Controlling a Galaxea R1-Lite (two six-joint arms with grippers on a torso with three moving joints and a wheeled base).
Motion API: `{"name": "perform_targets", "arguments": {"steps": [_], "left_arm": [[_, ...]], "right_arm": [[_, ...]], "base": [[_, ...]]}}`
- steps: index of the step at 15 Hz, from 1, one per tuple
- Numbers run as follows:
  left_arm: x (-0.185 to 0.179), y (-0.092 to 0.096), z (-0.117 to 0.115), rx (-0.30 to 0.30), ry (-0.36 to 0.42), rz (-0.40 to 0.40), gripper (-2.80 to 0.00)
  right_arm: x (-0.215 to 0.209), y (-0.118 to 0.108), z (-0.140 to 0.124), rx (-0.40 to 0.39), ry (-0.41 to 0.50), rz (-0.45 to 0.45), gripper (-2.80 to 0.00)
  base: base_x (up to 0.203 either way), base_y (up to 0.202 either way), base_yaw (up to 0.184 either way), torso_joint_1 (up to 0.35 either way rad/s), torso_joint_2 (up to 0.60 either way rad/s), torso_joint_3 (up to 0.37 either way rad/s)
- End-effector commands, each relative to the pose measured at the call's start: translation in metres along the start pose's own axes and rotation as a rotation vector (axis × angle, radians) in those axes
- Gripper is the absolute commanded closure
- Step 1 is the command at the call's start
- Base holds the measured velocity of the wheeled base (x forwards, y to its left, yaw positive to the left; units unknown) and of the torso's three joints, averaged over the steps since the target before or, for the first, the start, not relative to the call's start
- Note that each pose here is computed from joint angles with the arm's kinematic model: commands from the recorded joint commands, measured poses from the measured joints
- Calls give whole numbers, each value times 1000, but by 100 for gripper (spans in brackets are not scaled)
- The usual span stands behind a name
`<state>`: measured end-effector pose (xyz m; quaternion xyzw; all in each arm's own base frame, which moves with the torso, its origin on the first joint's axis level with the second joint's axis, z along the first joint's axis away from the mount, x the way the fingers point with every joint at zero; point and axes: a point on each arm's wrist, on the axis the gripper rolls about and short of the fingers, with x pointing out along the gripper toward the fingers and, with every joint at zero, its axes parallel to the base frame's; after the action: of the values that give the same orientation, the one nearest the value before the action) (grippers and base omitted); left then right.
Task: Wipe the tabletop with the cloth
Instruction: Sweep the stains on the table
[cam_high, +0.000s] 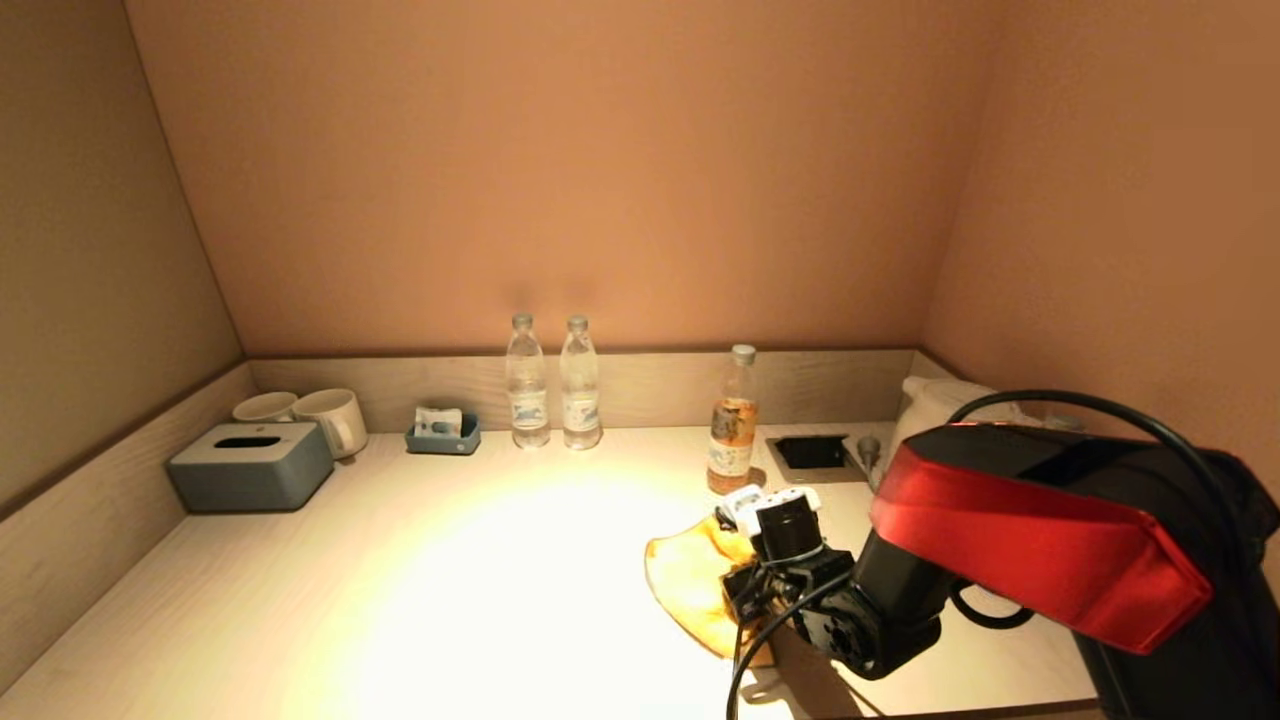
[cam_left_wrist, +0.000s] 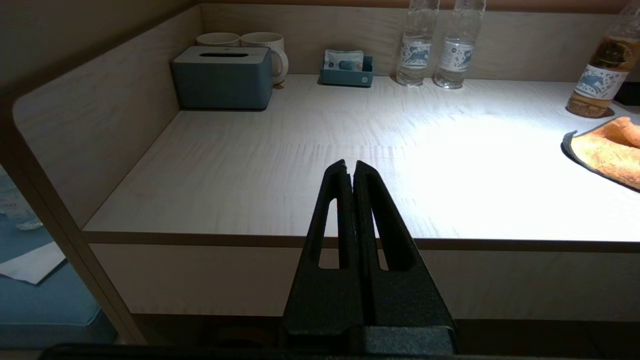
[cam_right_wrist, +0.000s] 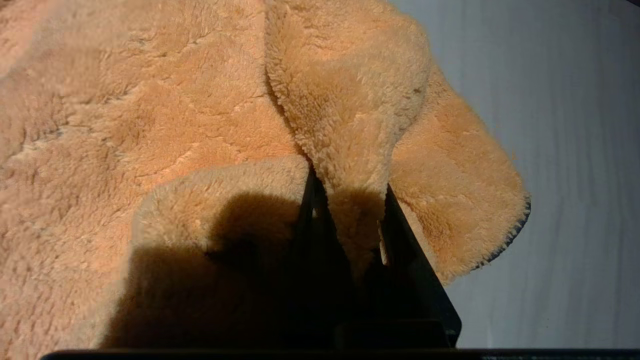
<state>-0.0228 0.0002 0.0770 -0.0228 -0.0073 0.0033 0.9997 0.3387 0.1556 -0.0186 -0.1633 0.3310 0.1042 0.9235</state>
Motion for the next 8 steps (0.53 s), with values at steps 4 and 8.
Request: {"name": "perform_targets", "arguments": {"steps": [4,8], "left_arm": [[0,0,0,0,-1,1,0],[0,0,0,0,-1,1,0]], "right_arm": [[-9,35,6,-30,-138,68,0],[-1,86,25,-89,-225,150,0]], "base": [[0,0,0,0,0,0],[0,0,0,0,0,0]]}}
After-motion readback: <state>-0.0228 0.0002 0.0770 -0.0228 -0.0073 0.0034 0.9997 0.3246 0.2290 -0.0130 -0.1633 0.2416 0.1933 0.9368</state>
